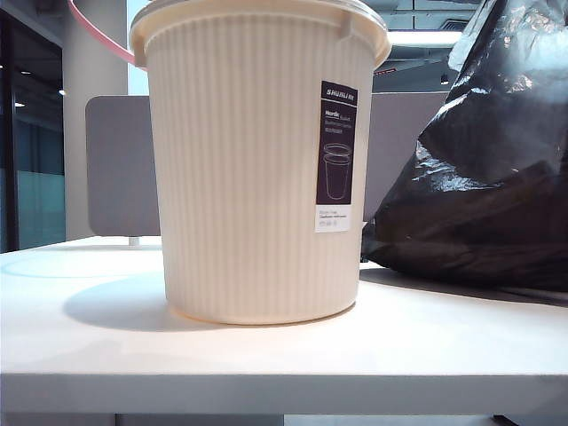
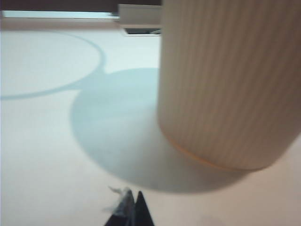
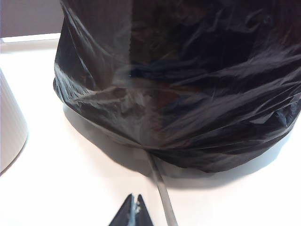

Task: Open the ring lid of the trash can, pull out the black garbage bag inside, and place it on the table.

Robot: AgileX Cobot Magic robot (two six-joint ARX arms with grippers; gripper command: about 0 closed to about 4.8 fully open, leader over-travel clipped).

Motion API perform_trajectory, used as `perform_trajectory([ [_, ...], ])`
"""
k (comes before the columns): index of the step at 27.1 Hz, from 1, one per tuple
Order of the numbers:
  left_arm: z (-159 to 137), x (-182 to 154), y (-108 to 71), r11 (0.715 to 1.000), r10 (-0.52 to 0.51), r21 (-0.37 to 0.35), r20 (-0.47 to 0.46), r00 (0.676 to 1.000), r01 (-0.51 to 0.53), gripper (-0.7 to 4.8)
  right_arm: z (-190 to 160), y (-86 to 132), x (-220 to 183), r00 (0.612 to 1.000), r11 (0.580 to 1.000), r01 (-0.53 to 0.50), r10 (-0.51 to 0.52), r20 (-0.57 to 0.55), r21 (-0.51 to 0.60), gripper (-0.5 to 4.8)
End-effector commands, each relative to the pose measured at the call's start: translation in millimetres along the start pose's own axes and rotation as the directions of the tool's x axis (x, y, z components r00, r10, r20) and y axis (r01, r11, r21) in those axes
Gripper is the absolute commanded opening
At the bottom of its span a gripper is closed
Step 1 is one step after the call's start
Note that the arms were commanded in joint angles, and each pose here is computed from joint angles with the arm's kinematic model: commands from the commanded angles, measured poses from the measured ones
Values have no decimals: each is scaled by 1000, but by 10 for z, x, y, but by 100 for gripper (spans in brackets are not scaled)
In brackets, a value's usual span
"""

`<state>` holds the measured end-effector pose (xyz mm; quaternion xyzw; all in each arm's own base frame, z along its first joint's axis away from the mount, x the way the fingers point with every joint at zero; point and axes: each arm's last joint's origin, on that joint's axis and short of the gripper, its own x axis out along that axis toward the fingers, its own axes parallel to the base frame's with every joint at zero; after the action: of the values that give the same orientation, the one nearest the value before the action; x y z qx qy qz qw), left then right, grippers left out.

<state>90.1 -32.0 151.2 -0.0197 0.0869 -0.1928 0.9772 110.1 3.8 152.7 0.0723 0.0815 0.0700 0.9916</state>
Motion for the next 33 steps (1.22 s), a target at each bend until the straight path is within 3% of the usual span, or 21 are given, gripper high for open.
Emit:
perform_trajectory([
  [1, -18, 5, 5, 1000, 13, 0, -8, 1000, -13, -5, 5, 1, 1, 1000, 1000, -2, 2, 9, -3, -1],
  [14, -17, 5, 11, 1000, 19, -1, -7, 1000, -19, -5, 5, 2, 1, 1000, 1000, -3, 3, 9, -3, -1],
  [18, -7, -9, 115, 992, 124, -19, 1, 992, -124, -5, 9, -5, -3, 1000, 1000, 3, -3, 14, -3, -1],
  [21, -5, -19, 166, 984, 178, -28, 3, 984, -178, -5, 47, -30, -39, 998, 1000, 30, -30, 62, -5, -1],
  [26, -5, -20, 169, 983, 181, -29, 4, 984, -181, -5, 146, -42, -139, 979, 998, 60, -55, 196, -21, -1],
  [33, -6, -20, 169, 983, 181, -29, 3, 984, -181, -5, 170, -32, -167, 972, 998, 55, -47, 231, -28, -1],
])
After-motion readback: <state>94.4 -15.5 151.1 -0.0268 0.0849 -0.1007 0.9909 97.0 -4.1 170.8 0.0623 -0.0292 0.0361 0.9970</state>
